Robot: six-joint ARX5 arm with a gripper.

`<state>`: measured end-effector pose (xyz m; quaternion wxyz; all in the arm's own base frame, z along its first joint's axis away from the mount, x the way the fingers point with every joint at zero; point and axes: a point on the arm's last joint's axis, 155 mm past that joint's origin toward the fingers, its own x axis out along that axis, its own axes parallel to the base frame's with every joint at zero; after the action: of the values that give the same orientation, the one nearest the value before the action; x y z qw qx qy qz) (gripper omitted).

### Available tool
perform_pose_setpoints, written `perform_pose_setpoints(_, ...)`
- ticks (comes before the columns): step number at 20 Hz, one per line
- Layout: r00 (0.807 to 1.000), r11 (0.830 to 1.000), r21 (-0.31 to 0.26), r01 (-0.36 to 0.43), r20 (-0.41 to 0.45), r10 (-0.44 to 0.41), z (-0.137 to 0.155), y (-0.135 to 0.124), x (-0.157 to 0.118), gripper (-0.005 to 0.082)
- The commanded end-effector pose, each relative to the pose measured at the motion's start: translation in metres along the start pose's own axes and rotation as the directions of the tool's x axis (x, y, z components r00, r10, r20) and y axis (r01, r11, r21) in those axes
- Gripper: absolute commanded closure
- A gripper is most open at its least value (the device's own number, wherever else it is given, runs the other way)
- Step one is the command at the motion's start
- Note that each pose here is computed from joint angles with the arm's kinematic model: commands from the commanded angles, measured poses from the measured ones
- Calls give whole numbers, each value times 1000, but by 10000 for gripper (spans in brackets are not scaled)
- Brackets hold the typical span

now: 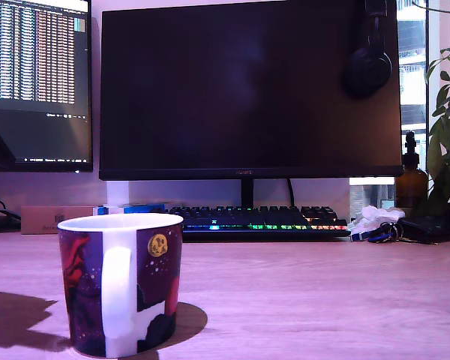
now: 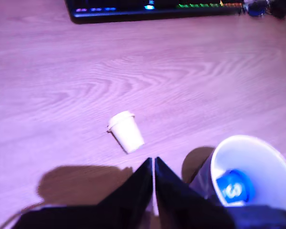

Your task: Pick up the coffee capsules on the table and drop them inside the coffee cup

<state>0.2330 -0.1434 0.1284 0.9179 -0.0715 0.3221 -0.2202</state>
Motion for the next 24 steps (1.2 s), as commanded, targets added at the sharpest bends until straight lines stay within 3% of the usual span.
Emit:
perform_pose_setpoints(1,1000,999,-41,2,15,-2,0,1,2,793)
perform_pose_setpoints(3,999,995,-95,12,36,-9,6,-1,2,789)
perform_pose_setpoints(7,998,975,-221,30,55,-18,12,-3,5,553)
perform_pose_setpoints(9,999,966,-258,27,41,-17,10,-3,12,541)
perform_pose_setpoints(10,1000,963,-269,23,24,-17,7,-3,16,496)
perform_pose_setpoints(13,1000,953,-304,4,-20,-10,-1,-1,28,232)
perform_pose_setpoints(24,990,946,-313,-84,-133,44,-3,5,63,221)
